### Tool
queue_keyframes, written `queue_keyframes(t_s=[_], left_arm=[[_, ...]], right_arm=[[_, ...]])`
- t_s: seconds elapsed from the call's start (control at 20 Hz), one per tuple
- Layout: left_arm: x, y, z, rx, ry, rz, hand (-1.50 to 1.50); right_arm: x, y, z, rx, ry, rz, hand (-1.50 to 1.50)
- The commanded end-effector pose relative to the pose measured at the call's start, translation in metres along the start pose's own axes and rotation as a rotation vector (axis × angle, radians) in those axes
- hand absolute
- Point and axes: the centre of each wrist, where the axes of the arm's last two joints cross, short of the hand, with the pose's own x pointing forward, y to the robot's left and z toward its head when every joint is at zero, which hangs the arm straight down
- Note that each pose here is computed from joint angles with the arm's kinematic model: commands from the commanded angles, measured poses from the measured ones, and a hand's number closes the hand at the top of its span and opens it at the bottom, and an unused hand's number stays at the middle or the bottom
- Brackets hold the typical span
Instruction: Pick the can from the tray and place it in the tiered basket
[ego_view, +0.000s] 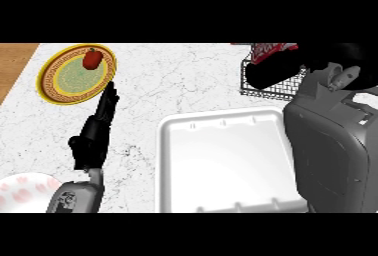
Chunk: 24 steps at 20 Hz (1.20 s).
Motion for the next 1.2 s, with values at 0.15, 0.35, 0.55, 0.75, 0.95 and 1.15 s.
queue_keyframes(t_s=[0.15, 0.35, 0.55, 0.75, 0.95, 1.15], left_arm=[[-0.007, -0.008, 0.010, -0.017, 0.009, -0.004, 0.00], [-0.004, -0.001, 0.014, -0.009, -0.020, -0.006, 0.00], [-0.006, 0.001, 0.015, -0.003, -0.008, 0.023, 0.00], [-0.005, 0.003, -0.003, 0.000, -0.005, -0.015, 0.00], [0.007, -0.003, 0.003, -0.012, -0.008, 0.005, 0.00], [-0.006, -0.006, 0.001, -0.004, 0.006, -0.008, 0.00]], right_arm=[[0.013, -0.023, -0.037, 0.035, 0.149, -0.090, 1.50], [0.002, -0.015, -0.043, 0.004, 0.173, -0.113, 1.50], [-0.017, -0.014, -0.086, -0.037, 0.202, -0.005, 1.50], [-0.029, -0.004, -0.100, -0.033, 0.192, -0.001, 1.50], [-0.034, 0.005, -0.116, -0.029, 0.211, 0.054, 1.50], [-0.063, 0.033, -0.132, -0.023, 0.222, 0.046, 1.50]])
